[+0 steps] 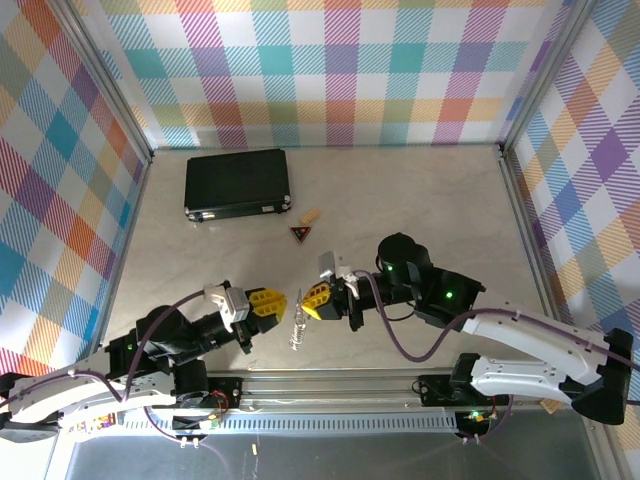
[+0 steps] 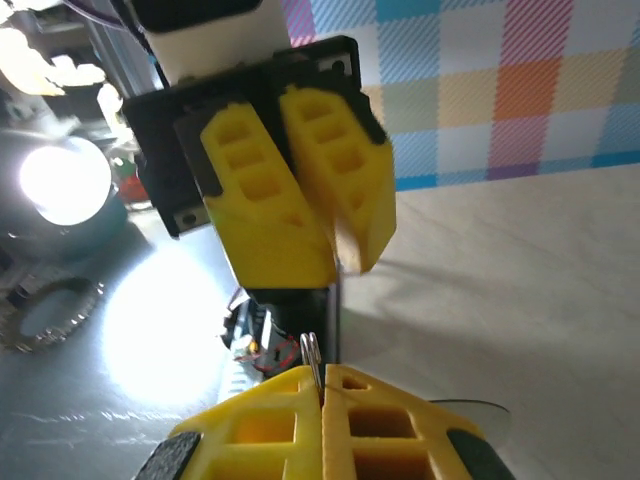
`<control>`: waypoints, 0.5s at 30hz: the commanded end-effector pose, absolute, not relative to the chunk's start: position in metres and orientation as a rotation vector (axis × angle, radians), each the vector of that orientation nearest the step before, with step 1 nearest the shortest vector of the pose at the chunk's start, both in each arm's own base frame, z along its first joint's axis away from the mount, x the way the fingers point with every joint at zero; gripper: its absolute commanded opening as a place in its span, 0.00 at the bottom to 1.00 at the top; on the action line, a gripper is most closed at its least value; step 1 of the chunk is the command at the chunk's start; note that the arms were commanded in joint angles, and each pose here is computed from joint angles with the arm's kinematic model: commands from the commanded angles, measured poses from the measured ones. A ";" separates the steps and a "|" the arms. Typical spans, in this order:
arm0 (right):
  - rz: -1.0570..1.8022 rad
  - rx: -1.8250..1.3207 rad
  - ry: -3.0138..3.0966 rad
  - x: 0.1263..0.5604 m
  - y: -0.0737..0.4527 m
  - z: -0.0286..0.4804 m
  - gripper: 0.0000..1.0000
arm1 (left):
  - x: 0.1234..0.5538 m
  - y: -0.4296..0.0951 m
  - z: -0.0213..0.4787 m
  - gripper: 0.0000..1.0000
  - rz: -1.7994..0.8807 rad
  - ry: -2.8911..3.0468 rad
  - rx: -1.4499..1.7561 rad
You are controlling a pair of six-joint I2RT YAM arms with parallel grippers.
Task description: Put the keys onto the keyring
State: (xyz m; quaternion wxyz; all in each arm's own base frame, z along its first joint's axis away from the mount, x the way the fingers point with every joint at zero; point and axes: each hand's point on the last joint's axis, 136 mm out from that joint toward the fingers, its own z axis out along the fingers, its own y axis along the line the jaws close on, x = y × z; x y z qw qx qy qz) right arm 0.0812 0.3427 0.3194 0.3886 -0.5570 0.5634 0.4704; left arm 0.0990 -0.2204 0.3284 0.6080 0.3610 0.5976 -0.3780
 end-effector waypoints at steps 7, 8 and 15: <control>0.696 -1.675 1.365 0.094 0.329 0.312 0.00 | 0.105 -0.227 0.307 0.43 -0.707 1.600 1.007; 0.678 -1.681 1.364 0.095 0.329 0.314 0.00 | 0.105 -0.231 0.304 0.43 -0.700 1.607 1.025; 0.602 -1.737 1.386 0.100 0.328 0.315 0.00 | 0.101 -0.246 0.307 0.43 -0.729 1.544 1.078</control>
